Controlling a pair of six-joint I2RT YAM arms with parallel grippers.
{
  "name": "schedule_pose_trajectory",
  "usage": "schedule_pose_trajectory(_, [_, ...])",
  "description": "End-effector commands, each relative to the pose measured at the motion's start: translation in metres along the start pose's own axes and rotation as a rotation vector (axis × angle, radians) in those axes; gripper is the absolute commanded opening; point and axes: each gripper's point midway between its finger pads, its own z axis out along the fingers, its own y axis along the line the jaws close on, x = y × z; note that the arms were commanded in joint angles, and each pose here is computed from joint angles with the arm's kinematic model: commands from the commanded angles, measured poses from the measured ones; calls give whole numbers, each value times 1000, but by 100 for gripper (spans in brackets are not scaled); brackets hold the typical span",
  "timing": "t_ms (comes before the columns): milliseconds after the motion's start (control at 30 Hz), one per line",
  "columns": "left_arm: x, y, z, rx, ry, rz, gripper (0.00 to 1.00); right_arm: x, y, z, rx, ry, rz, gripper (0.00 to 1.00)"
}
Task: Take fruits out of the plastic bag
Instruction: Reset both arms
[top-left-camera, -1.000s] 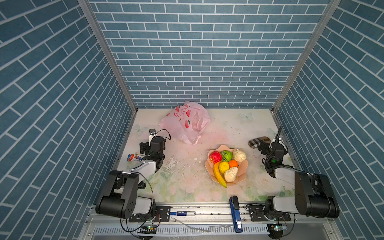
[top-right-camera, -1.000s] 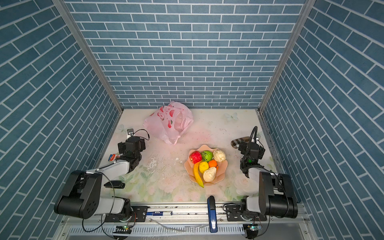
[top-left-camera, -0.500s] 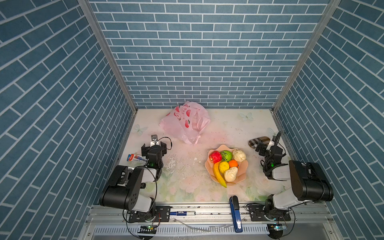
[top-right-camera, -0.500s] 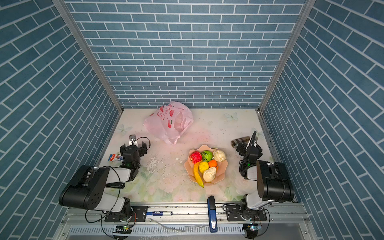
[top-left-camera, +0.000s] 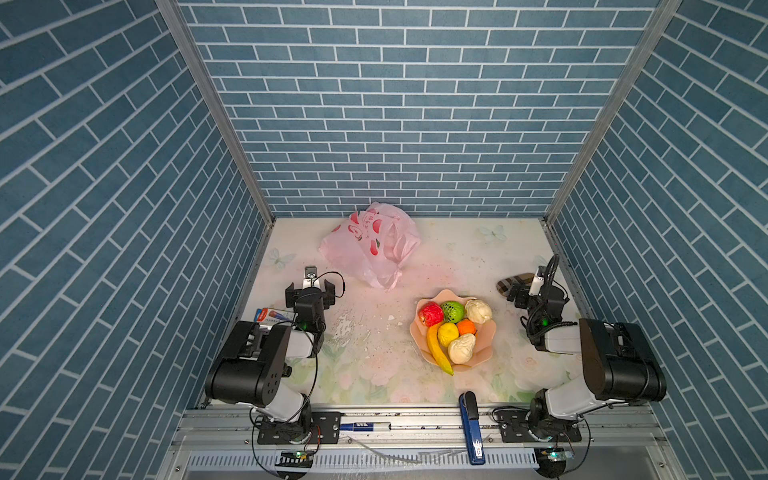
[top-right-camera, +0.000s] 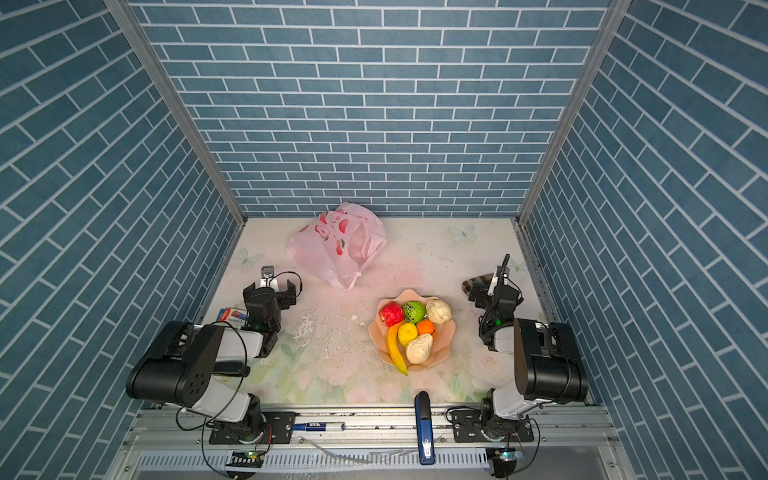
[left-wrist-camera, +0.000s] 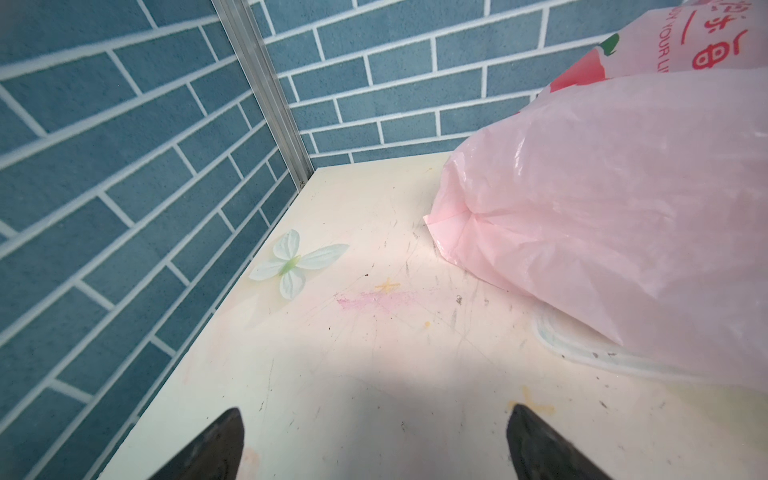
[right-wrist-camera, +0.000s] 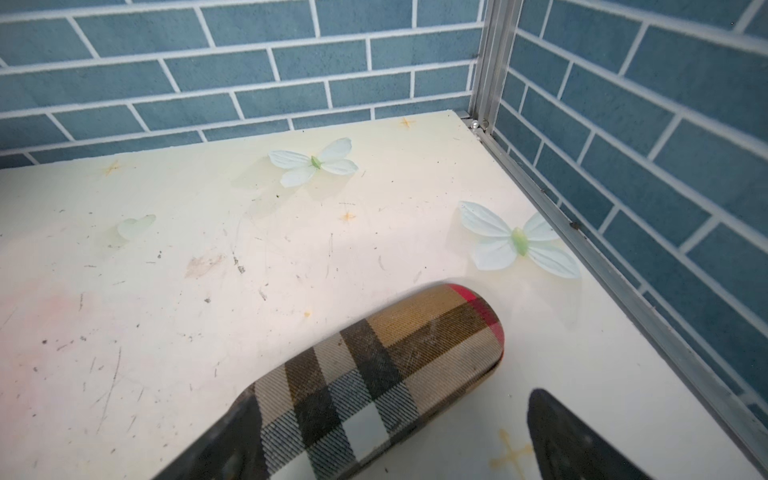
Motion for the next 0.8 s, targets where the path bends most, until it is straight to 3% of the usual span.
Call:
schedule_pose_trajectory(0, [0, 1, 3, 2, 13, -10, 99, -6, 2, 4, -11, -2, -35, 99])
schedule_pose_trajectory(767, [-1, 2, 3, 0, 8, -12, 99, -5, 6, 7, -26, 11, -44, 99])
